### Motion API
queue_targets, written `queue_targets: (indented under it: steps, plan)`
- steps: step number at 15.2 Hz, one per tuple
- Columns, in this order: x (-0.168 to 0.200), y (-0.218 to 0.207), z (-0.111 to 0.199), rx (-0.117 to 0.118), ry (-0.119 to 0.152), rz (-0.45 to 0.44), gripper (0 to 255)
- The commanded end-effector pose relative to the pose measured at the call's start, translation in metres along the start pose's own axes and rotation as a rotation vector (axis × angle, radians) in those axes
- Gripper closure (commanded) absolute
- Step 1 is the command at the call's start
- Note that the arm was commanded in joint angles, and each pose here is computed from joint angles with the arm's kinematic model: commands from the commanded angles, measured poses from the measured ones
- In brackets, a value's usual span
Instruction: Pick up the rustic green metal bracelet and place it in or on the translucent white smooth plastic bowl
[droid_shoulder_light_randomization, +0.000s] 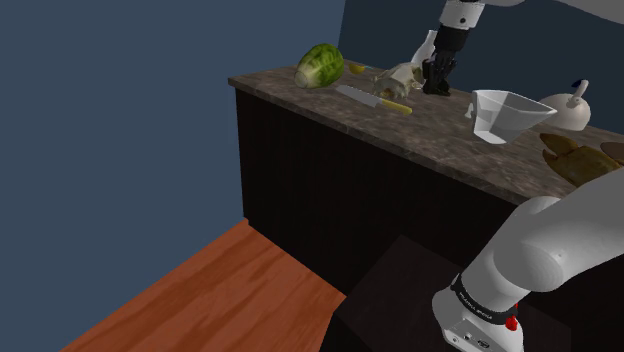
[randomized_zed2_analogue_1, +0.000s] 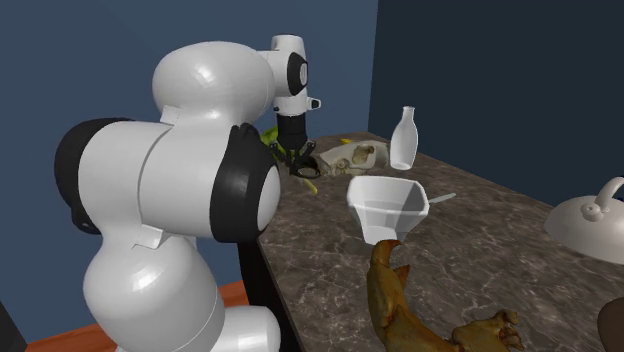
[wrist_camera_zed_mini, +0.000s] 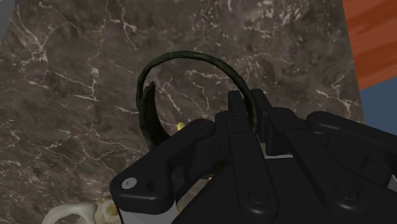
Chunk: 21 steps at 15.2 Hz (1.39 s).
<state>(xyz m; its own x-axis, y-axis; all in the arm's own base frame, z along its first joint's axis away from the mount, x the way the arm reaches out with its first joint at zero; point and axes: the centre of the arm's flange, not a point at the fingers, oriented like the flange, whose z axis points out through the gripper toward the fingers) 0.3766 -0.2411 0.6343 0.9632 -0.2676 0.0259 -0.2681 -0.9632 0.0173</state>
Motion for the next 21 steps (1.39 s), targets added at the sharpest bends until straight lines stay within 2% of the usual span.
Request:
queue_targets:
  steps: [1,15,21]
  plan:
    - [0.000,0.000,-0.011,0.000,0.000,0.000,255]
    - [0.002,0.002,-0.083,0.000,0.000,0.000,255]
    - [-0.044,0.066,-0.081,0.000,0.000,0.000,255]
